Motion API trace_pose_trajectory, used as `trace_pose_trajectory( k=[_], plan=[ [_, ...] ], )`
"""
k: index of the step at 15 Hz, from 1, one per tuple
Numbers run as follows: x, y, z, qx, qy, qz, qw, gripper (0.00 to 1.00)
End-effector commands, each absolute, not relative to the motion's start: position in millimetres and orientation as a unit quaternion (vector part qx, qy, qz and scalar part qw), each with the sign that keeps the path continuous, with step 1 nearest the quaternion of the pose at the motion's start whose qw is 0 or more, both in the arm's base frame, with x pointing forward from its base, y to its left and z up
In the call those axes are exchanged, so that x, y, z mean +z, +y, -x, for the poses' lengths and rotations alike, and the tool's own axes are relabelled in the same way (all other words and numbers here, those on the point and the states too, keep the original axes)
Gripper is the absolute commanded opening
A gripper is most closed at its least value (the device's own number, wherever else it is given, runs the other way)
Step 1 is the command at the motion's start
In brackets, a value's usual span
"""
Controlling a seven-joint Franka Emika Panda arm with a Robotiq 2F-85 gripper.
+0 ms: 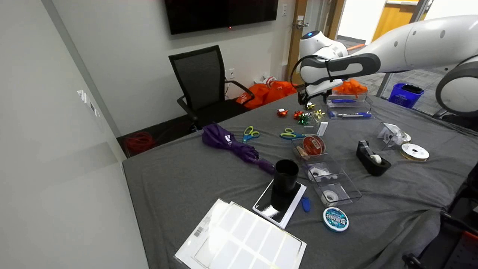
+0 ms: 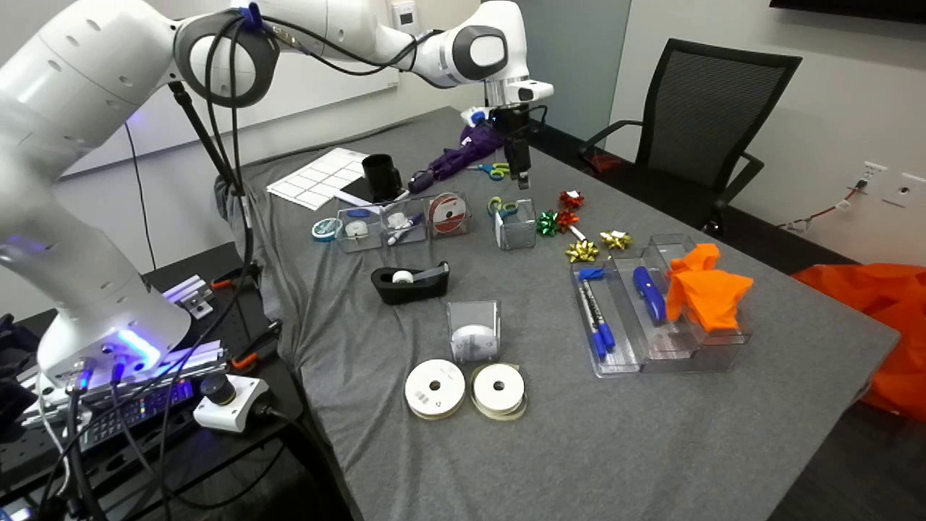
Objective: Put the furthest tray upright
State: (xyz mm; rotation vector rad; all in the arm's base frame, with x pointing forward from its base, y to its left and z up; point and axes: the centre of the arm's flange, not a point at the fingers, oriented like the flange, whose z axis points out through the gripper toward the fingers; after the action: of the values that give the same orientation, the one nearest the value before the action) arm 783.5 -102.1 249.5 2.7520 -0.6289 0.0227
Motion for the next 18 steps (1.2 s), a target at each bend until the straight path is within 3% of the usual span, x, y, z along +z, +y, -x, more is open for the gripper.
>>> trace_pose_trajectory(
  k=[1,11,13,14,15,18],
  plan=[
    [235.1,-111.7,-792.8,-0.008,-0.176,-0.979,0.105,1.0],
    [187.3,-123.9,-793.9,-0.044,-0.182,-0.978,0.095,1.0],
    [180.7,-124.4,-793.7,-0.052,-0.232,-0.959,0.154,1.0],
    [178.5,-126.3,-792.8,-0.052,-0.247,-0.953,0.168,0.75],
    [178.7,-128.2,-791.8,-0.054,-0.267,-0.943,0.189,0.72],
    [181.8,-127.8,-787.0,-0.059,-0.323,-0.916,0.231,0.51]
  ],
)
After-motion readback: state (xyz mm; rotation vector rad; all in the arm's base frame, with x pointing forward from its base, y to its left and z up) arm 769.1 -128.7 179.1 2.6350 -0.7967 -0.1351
